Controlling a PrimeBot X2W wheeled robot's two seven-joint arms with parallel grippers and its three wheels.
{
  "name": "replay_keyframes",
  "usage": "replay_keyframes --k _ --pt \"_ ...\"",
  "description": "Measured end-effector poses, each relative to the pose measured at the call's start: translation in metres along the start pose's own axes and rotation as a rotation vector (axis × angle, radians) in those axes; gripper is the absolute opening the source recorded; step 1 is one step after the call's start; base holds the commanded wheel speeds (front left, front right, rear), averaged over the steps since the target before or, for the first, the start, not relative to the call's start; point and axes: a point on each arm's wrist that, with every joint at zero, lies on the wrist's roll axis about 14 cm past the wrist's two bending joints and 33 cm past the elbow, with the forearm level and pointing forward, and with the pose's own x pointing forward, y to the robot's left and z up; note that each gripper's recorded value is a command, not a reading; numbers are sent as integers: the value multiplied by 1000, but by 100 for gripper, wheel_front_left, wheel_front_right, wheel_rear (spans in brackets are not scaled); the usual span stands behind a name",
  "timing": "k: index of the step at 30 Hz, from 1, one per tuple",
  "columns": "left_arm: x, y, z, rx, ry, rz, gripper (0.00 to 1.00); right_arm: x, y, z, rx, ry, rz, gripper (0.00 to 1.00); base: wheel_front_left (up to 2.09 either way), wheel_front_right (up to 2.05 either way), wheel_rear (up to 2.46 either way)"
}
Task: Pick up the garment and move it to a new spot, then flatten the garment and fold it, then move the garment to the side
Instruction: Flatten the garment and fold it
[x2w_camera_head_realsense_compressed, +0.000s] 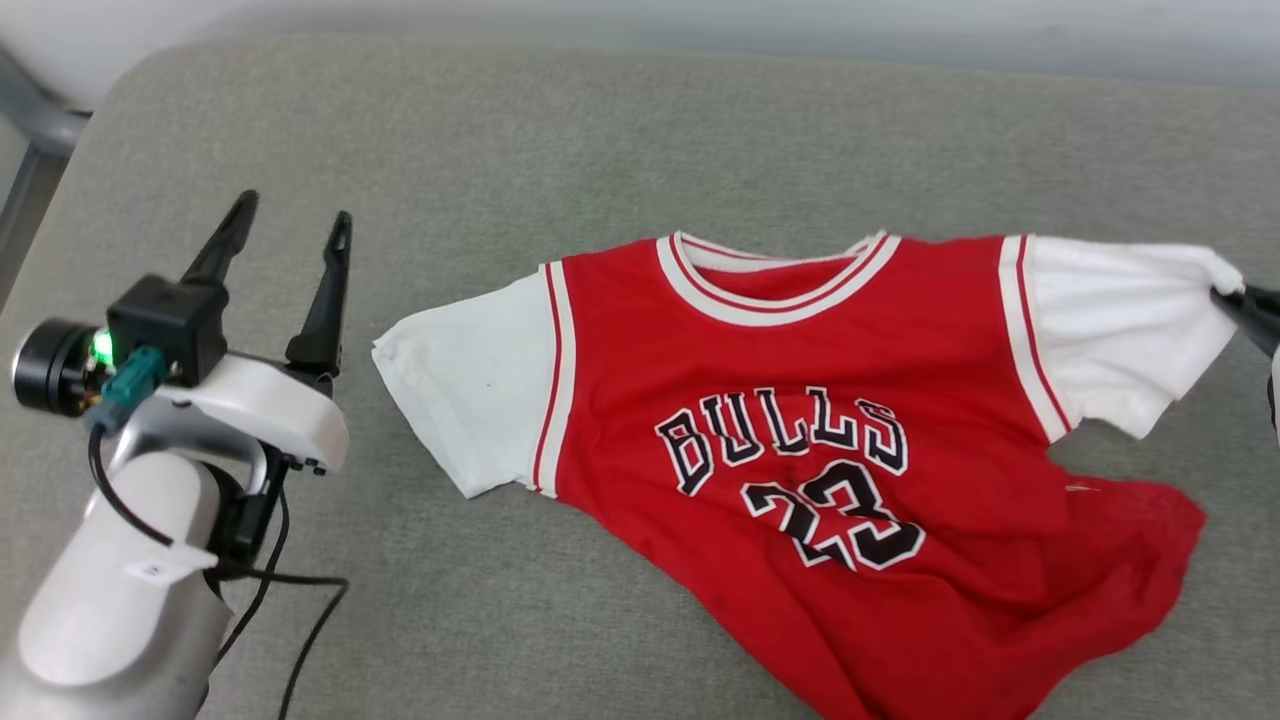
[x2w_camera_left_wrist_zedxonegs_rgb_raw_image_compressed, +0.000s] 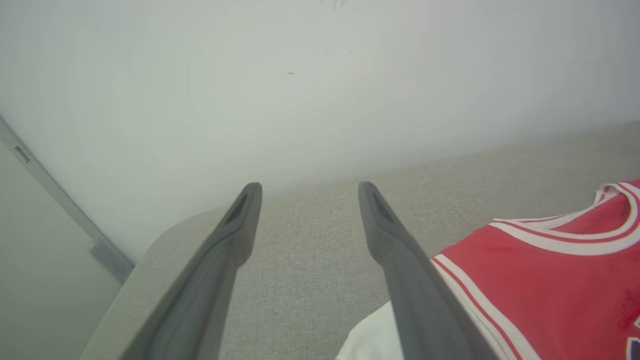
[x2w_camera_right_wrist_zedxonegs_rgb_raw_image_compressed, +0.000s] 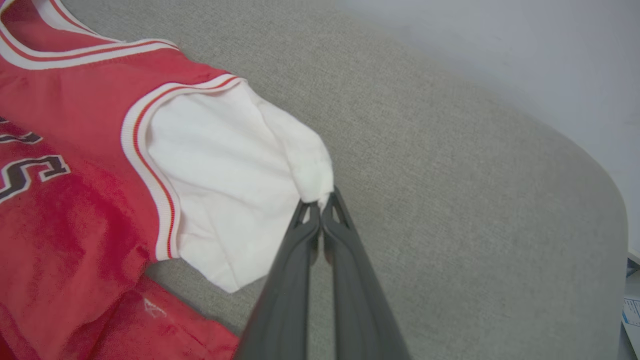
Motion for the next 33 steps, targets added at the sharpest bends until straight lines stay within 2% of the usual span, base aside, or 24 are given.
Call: replay_keyframes --k 7,14,18,25,33 --pt "24 -20 17 37 84 -163 100 -41 -3 -22 34 -35 -22 0 0 0 0" --pt "36 -43 -1 38 364 -300 100 -66 -4 -45 69 -31 -56 0 0 0 0" --pt "35 -55 -23 22 559 -360 100 -69 0 -52 83 -21 -58 0 0 0 0" --pt "31 -70 -64 80 840 -454 100 -63 5 -57 96 -4 -49 0 0 0 0" --pt "29 -65 -113 61 1046 -445 100 -51 6 -62 101 17 -43 0 0 0 0"
